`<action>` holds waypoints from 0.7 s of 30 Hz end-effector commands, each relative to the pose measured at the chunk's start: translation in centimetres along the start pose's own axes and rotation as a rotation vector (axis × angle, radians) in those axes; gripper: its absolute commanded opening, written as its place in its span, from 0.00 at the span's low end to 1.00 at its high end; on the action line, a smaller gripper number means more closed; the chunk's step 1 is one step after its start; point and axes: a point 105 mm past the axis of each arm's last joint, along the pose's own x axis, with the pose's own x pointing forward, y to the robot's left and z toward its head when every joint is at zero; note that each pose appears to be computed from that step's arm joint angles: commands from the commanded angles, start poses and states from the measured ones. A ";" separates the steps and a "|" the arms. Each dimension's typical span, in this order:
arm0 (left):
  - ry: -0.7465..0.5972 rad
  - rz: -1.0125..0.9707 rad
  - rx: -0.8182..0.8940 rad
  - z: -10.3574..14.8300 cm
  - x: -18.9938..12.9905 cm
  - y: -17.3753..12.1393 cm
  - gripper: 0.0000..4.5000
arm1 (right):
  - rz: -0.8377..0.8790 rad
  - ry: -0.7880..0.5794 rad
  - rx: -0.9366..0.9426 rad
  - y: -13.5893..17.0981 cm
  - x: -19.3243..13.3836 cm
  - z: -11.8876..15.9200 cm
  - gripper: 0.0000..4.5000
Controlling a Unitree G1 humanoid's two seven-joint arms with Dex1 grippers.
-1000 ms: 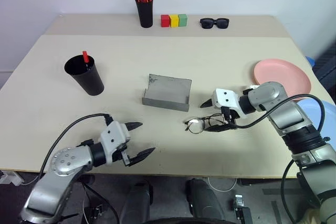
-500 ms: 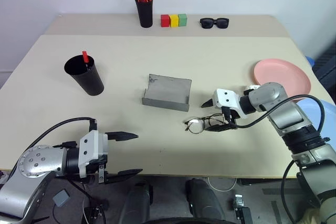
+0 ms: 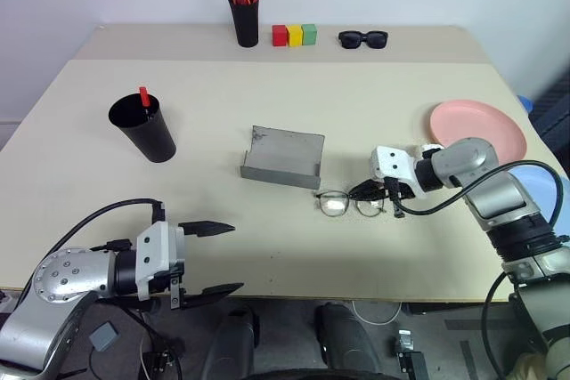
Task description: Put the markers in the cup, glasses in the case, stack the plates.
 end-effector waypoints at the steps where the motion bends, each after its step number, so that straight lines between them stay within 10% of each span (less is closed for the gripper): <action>1: -0.018 -0.012 0.025 0.3 0.2 -0.1 1.00 | -0.012 0.004 -0.011 -0.1 -0.4 0.1 0.01; 21: -0.042 -0.003 0.029 0.2 1.2 -0.2 1.00 | -0.100 -0.190 0.019 -1.8 -2.3 4.3 0.01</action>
